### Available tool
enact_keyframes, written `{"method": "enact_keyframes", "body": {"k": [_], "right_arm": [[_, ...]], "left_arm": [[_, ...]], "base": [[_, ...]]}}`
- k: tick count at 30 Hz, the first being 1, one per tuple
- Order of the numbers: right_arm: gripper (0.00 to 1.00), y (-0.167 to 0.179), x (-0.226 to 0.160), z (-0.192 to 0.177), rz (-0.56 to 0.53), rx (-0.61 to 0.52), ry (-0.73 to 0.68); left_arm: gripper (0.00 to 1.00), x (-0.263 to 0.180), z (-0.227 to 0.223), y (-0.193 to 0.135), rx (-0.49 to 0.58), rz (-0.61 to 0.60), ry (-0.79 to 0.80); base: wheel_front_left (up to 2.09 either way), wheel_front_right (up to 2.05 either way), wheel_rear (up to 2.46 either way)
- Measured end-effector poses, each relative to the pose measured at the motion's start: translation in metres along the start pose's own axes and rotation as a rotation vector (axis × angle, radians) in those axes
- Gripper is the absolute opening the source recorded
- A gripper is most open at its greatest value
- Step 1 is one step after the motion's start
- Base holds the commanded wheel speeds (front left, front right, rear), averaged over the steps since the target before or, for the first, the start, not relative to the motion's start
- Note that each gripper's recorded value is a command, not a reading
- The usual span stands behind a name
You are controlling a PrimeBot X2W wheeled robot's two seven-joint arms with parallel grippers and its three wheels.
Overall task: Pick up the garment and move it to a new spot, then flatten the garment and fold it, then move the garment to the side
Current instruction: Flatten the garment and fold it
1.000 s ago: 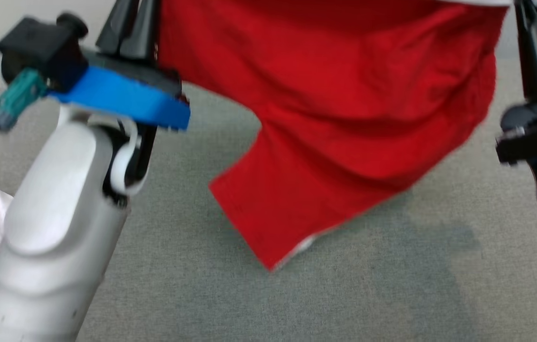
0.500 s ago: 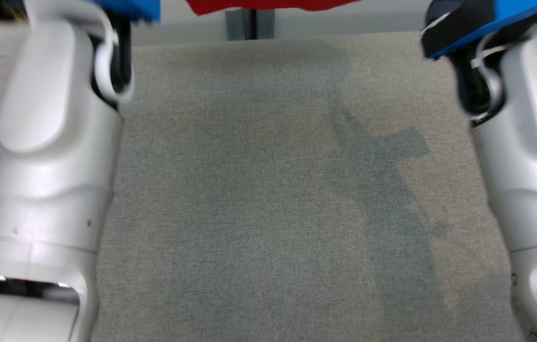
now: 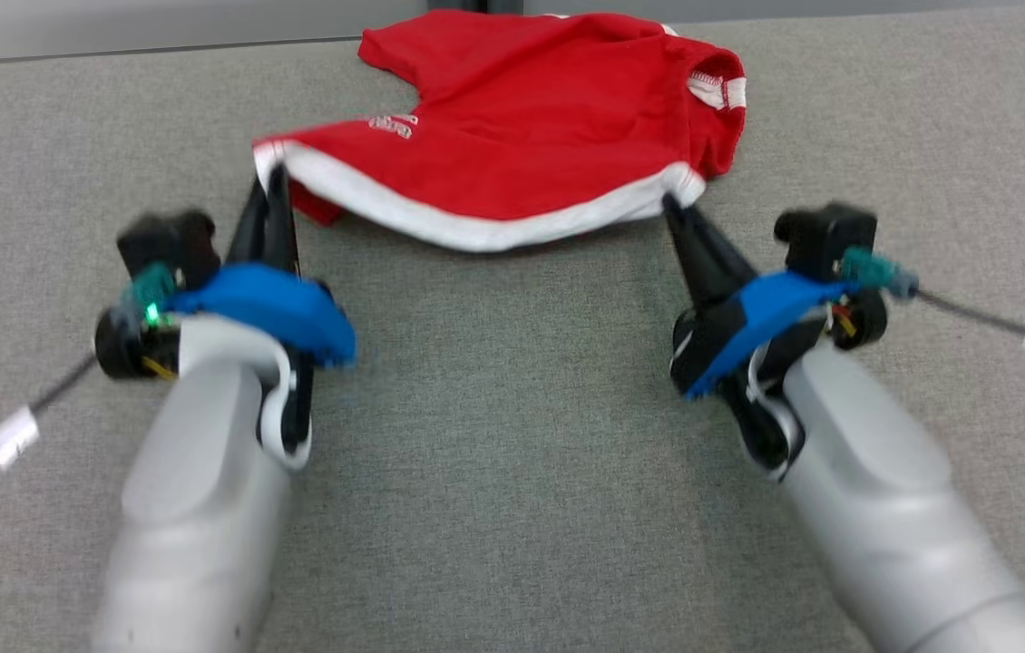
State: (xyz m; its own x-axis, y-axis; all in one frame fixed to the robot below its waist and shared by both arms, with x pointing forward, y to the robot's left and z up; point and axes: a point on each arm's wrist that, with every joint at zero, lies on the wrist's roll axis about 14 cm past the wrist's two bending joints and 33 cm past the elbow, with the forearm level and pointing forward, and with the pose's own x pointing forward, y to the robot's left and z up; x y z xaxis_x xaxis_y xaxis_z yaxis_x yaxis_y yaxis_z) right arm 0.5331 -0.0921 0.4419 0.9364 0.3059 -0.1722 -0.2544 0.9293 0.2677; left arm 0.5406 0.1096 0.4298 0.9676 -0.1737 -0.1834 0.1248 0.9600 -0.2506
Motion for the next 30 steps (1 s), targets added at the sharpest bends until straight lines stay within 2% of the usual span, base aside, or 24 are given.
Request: {"method": "enact_keyframes", "body": {"k": [5, 11, 18, 25, 30], "right_arm": [[0.00, 0.012, -0.036, -0.027, 0.037, 0.028, 0.012], [0.00, 0.017, -0.087, -0.037, 0.046, 0.039, -0.016], [0.00, 0.027, -0.148, -0.044, 0.030, 0.069, -0.037], [0.00, 0.039, -0.192, -0.043, 0.016, 0.092, -0.014], [0.00, 0.042, -0.201, -0.035, 0.007, 0.097, -0.009]], "left_arm": [[0.00, -0.037, -0.012, -0.002, -0.021, -0.027, -0.026], [0.00, -0.084, 0.008, -0.007, 0.005, -0.051, -0.136], [0.00, -0.140, 0.025, -0.006, -0.002, -0.023, -0.220], [0.00, -0.169, 0.035, -0.020, -0.006, -0.035, -0.259], [0.00, -0.171, 0.035, -0.024, -0.005, -0.044, -0.256]], "base": [[0.00, 0.00, 0.00], [0.00, 0.00, 0.00], [0.00, 0.00, 0.00], [0.00, 0.00, 0.00], [0.00, 0.00, 0.00]]}}
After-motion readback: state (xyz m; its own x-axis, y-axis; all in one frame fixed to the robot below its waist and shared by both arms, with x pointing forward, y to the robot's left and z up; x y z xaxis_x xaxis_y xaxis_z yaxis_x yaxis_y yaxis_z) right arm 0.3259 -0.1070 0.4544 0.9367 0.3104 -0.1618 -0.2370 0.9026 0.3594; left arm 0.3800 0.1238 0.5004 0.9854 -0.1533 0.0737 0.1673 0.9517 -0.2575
